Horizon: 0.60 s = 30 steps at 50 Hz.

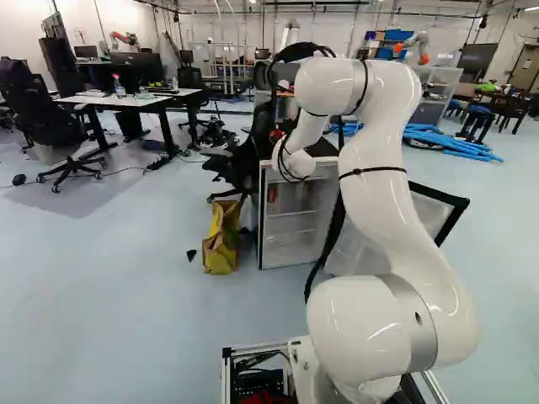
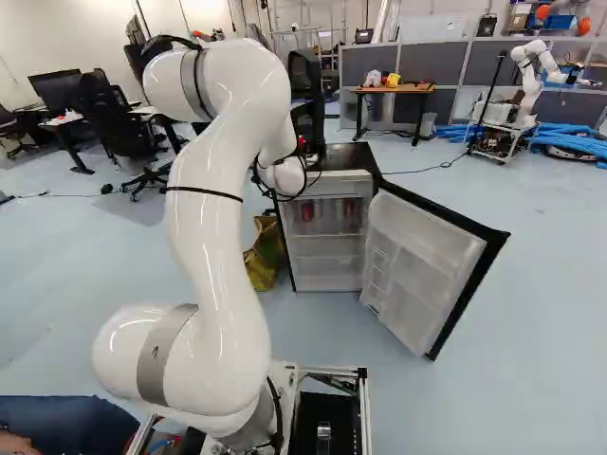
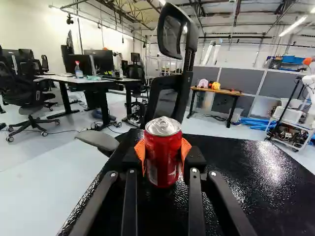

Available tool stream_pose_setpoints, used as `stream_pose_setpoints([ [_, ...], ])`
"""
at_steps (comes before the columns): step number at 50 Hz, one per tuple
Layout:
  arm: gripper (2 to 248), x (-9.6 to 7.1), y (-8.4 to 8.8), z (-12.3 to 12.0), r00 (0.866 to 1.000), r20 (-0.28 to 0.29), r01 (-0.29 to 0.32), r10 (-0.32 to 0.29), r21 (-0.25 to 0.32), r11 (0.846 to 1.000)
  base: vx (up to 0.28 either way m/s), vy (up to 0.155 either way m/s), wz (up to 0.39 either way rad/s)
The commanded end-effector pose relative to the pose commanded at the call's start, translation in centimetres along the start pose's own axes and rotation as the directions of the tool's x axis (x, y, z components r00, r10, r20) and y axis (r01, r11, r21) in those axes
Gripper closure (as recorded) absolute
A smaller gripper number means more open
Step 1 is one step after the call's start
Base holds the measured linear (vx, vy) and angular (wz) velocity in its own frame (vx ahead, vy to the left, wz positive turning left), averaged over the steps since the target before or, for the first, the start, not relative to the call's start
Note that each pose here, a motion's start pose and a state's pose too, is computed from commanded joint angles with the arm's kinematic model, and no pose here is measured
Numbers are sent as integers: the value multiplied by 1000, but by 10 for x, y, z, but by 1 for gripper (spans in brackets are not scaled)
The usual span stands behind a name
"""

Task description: Grab a drink from the fridge

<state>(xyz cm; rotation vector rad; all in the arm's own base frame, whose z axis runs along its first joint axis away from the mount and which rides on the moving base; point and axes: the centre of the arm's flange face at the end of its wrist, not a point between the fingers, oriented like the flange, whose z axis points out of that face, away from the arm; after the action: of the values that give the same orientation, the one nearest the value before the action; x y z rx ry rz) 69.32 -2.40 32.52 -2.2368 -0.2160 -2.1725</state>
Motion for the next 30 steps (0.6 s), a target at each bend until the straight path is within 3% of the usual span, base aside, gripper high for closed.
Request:
stream_pose_setpoints([
  [22,158,-2,0,4,1000,6,1,-1,0,1000,0,0,0],
  [27,149,-2,0,4,1000,6,1,-1,0,1000,0,0,0],
  [28,116,-2,0,4,1000,6,1,-1,0,1000,0,0,0],
  [30,116,-2,0,4,1000,6,1,-1,0,1000,0,0,0],
])
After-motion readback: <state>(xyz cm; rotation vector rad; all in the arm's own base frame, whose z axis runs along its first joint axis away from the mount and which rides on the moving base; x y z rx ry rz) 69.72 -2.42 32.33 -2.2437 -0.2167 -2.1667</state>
